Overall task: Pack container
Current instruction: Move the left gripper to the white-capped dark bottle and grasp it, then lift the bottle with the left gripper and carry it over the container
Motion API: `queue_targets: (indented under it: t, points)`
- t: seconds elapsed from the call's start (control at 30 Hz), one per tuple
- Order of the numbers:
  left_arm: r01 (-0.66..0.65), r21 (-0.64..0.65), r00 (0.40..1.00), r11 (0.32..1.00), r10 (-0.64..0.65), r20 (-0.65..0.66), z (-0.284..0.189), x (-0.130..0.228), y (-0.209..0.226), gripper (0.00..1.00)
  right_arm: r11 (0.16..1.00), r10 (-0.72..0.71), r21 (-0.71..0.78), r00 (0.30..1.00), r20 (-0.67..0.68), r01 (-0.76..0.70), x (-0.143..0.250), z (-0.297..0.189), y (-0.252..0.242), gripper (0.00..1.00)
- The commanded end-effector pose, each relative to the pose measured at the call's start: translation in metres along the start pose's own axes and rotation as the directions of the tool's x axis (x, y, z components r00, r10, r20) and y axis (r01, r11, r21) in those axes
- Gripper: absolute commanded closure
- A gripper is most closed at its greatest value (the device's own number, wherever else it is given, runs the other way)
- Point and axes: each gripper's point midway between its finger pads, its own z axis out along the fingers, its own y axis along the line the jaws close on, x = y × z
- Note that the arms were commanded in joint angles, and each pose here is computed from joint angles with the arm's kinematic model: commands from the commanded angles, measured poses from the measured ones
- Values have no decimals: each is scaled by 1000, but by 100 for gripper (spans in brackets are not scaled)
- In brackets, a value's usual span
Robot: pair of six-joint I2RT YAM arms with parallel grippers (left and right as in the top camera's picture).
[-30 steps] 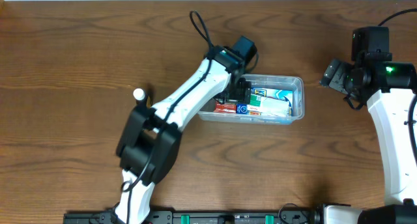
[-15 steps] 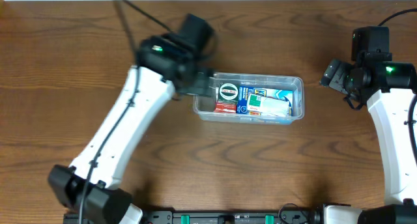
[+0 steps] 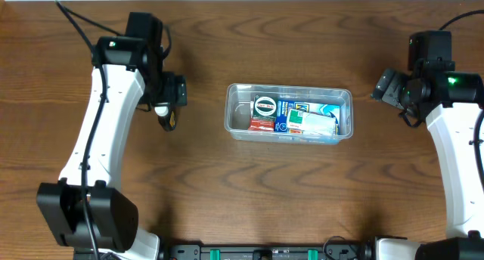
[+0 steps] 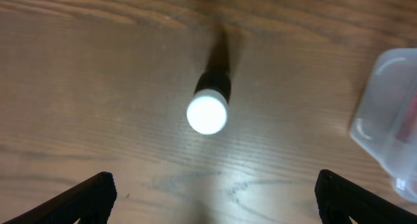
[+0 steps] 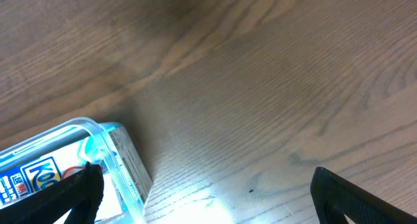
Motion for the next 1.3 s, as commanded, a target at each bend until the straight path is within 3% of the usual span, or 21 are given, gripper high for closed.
queue_targets:
  t: [0.0,0.53,0.63,0.93,1.27]
  points:
    - [-39,46,998,998,42,-52,25,10,1,2,1000,11,1,1000,20,-11,-5,-5,-3,1]
    - [-32,79,998,996,36,-51,85,17,-4,1,1000,11,1,1000,20,-11,-5,-5,-3,1]
    - [-26,77,997,997,31,-73,92,19,-5,15,1000,11,1,1000,20,-11,-5,-5,-3,1]
    - [-20,76,997,997,26,-74,101,15,-6,24,1000,11,1,1000,20,-11,-5,-5,-3,1]
    - [-20,78,998,997,25,-55,101,10,-6,51,1000,11,1,1000,20,-11,-5,-5,-3,1]
